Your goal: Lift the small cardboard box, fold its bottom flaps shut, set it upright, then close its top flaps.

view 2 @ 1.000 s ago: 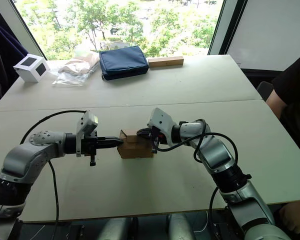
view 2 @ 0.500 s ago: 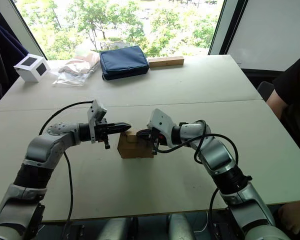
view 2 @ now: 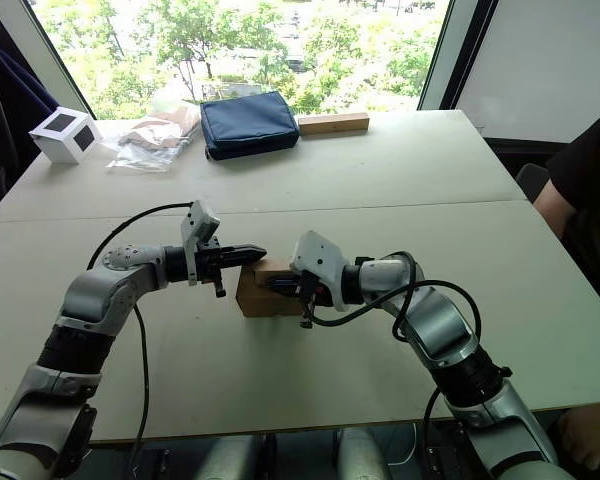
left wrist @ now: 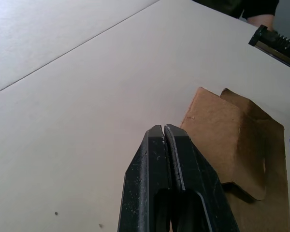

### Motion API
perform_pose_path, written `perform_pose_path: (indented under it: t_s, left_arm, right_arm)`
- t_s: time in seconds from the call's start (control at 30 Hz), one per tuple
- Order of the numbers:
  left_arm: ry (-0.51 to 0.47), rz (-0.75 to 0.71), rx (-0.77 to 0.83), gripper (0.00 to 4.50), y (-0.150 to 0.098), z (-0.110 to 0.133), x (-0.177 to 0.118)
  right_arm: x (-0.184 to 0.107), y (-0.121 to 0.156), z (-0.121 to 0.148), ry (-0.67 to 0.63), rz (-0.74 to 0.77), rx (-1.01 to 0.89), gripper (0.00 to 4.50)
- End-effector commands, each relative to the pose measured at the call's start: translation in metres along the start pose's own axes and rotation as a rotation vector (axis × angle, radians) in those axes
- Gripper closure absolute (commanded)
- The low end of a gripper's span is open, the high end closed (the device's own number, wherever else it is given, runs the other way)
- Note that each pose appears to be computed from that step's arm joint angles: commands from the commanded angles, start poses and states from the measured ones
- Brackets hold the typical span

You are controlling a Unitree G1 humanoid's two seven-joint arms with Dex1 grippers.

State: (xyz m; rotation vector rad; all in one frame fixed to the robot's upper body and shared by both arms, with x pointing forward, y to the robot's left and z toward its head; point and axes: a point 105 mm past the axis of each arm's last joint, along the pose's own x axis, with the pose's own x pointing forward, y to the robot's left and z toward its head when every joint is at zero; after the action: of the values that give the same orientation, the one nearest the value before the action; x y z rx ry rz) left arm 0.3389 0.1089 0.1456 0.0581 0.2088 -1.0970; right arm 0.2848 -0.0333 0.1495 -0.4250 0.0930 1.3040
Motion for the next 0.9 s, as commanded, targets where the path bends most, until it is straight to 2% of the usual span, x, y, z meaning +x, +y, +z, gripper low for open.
perform_pose_path:
  t_s: [0.03, 0.33, 0.7, 0.9]
  left_arm:
    - [-0.057, -0.008, 0.005, 4.48, -0.004, 0.013, -0.004]
    - [-0.044, -0.013, 0.001, 4.48, -0.007, 0.014, -0.006]
    - [-0.018, -0.019, 0.012, 4.48, -0.008, 0.008, -0.004]
    - [-0.017, -0.022, 0.016, 4.48, -0.008, 0.008, -0.004]
  right_arm:
    - [0.001, 0.0, 0.006, -0.002, 0.003, -0.064, 4.5]
    - [0.004, -0.017, -0.003, 0.035, -0.074, -0.061, 4.5]
    - [0.007, -0.022, -0.006, 0.051, -0.105, -0.043, 4.5]
    - [0.007, -0.031, 0.0, 0.032, -0.154, -0.076, 4.5]
